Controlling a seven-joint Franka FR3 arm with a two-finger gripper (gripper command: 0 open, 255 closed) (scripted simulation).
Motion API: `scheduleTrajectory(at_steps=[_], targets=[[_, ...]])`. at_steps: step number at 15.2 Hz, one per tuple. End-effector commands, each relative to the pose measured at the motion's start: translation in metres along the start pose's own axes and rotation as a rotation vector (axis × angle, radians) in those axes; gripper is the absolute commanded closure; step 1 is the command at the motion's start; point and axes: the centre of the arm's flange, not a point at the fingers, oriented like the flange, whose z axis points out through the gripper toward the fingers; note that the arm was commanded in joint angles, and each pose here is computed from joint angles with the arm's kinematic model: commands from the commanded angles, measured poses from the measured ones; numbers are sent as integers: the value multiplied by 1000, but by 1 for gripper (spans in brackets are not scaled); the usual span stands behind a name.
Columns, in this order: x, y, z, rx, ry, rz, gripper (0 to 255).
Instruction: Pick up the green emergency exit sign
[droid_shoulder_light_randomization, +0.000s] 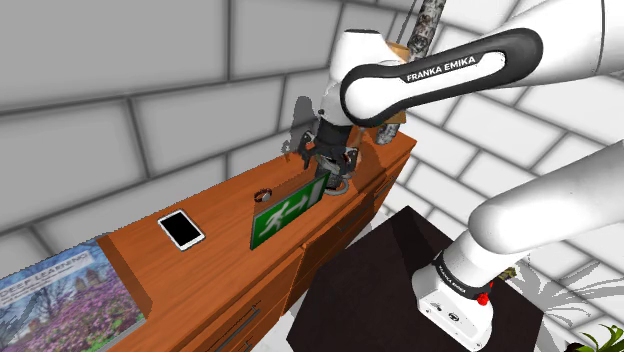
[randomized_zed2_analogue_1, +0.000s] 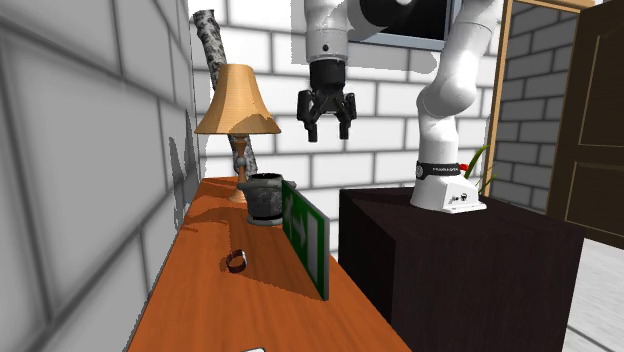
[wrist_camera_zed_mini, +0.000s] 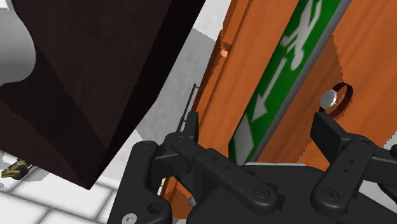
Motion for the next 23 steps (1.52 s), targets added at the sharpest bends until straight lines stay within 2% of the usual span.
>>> scheduleTrajectory(at_steps=[1,7,15,17,18,23], targets=[[-1,-22,19,-2,-8,91,0],[7,-72,81,-16,-26,344,0],[9,-76,126,-17,-27,361,0],[9,-76,126,-17,-27,361,0],[9,-76,126,-17,-27,361,255],[9,-77,126,-17,-27,361,255]])
